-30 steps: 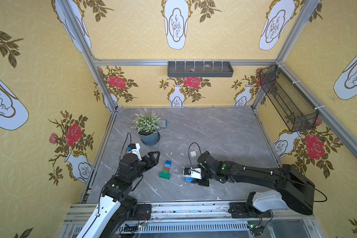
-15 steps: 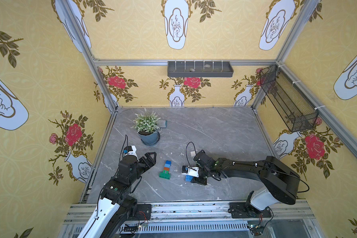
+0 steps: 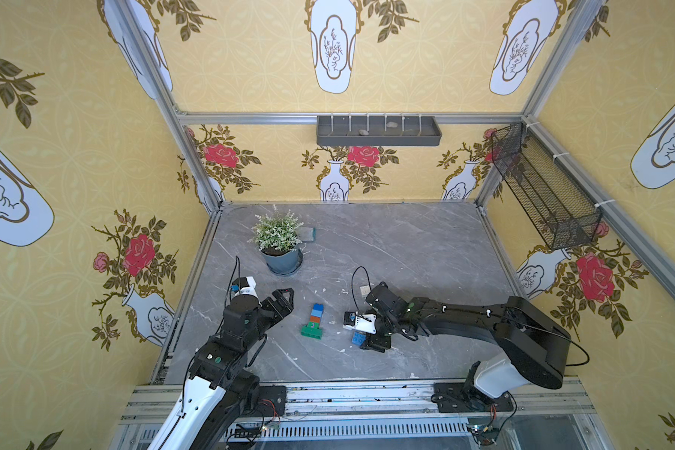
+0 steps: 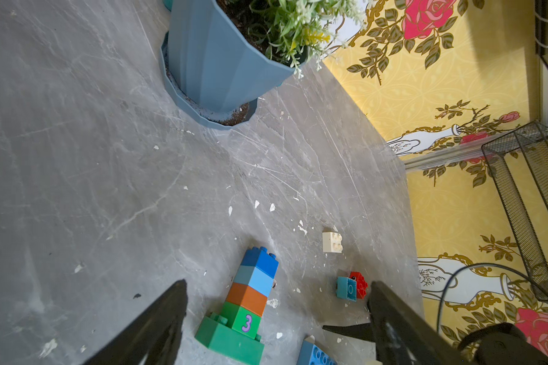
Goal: Assemble the number 1 with lego
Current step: Place the lego brick at the center of the board.
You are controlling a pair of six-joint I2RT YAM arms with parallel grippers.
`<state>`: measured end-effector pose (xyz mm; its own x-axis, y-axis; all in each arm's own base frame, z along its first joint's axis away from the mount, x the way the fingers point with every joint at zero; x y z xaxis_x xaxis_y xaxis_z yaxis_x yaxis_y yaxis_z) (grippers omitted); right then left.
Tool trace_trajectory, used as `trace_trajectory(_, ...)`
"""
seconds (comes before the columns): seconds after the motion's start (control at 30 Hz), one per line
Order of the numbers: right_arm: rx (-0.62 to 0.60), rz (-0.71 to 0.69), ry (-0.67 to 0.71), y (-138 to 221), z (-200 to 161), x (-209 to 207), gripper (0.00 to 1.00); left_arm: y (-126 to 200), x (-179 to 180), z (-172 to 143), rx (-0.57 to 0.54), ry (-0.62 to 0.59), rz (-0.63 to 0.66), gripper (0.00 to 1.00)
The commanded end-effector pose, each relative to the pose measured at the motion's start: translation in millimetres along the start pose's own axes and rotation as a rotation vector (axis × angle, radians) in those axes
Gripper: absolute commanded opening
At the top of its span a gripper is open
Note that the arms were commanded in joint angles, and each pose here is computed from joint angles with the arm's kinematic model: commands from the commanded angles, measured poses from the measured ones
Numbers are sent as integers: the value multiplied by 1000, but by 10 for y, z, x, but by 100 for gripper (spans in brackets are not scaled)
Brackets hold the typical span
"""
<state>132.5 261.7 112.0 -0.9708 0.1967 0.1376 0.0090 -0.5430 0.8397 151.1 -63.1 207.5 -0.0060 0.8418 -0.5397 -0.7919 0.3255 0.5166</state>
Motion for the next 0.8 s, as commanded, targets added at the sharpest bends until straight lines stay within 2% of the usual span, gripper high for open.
trace_trajectory(0.0, -68, -6, -45, 133, 96, 3, 72, -21, 7, 2, -4, -22, 7, 91)
trace_trajectory(0.17, -106, -52, -113, 298, 121, -10, 72, -41, -14, 12, 3, -41, -3, 91)
trace_trajectory(0.3, -6, -108, -94, 269, 8, 52, 72, -57, -21, 11, 11, -59, -5, 92)
trace_trajectory(0.47, 98, -113, -21, 124, -72, 154, 72, -75, -18, 4, 11, -60, -10, 92)
trace_trajectory(0.77, 136, -166, -7, -19, -60, 91, 70, -52, -13, 4, 5, -63, -8, 92)
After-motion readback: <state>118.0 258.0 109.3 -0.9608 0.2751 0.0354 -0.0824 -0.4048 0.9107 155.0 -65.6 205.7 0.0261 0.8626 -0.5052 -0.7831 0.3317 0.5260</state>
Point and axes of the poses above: each gripper's point midway between its finger pads, its own y axis back along the fingers, its own x axis along the line the jaws close on, z = x × y, the point moved 9 cm from there along y, back along the fingers, and after that the axes turned 13 degrees about -y, right-handed, at the moved point
